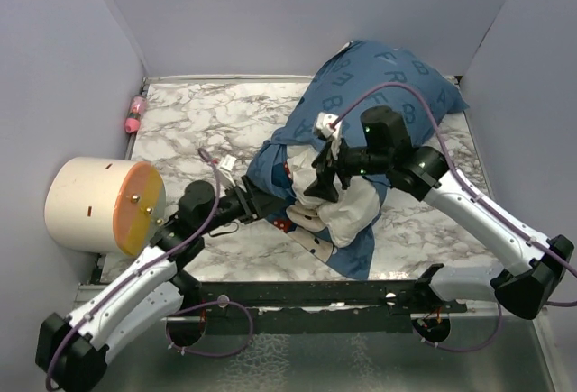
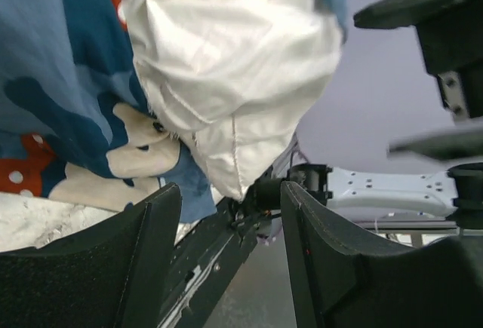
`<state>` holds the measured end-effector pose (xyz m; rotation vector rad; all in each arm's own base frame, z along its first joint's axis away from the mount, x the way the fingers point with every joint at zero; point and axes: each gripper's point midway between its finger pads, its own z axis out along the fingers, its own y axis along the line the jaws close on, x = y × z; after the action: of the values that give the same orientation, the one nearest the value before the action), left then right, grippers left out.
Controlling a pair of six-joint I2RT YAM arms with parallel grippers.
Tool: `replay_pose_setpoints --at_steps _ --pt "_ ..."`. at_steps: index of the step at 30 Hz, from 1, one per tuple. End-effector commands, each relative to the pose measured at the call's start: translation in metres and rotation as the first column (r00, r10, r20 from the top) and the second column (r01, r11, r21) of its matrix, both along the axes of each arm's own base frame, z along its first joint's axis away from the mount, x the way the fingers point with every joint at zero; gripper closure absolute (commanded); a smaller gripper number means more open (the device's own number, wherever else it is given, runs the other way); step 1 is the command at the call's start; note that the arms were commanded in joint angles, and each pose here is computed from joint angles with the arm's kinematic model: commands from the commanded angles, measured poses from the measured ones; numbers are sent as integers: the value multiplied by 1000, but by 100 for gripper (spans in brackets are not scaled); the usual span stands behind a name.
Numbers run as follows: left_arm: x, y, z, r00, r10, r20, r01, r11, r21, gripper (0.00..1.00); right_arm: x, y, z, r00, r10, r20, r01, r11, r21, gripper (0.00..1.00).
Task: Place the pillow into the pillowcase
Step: Stuff the pillow into the pillowcase.
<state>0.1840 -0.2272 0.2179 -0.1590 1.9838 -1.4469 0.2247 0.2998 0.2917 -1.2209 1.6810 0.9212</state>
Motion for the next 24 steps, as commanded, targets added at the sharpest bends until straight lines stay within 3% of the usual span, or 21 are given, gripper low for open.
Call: replay_pose_setpoints --at_steps 1,3,6,8,10,12,13,15,17,20,24 --pt "11 -28 -9 1000 26 13 -27 997 73 42 -16 -19 -63 993 -114 4 111 949 -295 22" --pt "13 -34 -19 999 42 3 -42 996 81 42 0 -31 -82 976 -211 56 216 891 -399 19" --pt "15 -33 -37 997 77 -17 -76 996 35 42 32 -60 -110 913 -370 170 402 753 -521 17" --pt "15 -34 -47 995 87 -38 -86 996 25 42 46 -73 -125 868 -439 233 489 670 -558 17" --pt "15 -37 -49 996 85 -38 -84 996 15 42 58 -75 -138 843 -462 274 530 631 -566 17" --pt "16 -43 -47 996 83 -25 -83 996 16 42 67 -70 -147 834 -468 292 546 625 -558 20" --pt "17 -46 -49 996 84 -22 -83 996 25 42 70 -66 -151 834 -466 295 547 630 -551 29" --pt "21 -50 -53 996 85 -27 -84 996 36 42 75 -55 -153 837 -467 285 543 650 -531 66" --pt "23 -53 -58 995 94 -44 -92 995 32 42 79 -44 -149 841 -469 271 540 680 -497 85" --pt "31 -56 -65 991 124 -50 -122 992 43 42 81 -28 -138 851 -467 242 525 736 -427 97" --pt "48 -61 -76 984 174 -42 -171 982 78 41 78 -16 -133 874 -450 185 486 791 -371 99"
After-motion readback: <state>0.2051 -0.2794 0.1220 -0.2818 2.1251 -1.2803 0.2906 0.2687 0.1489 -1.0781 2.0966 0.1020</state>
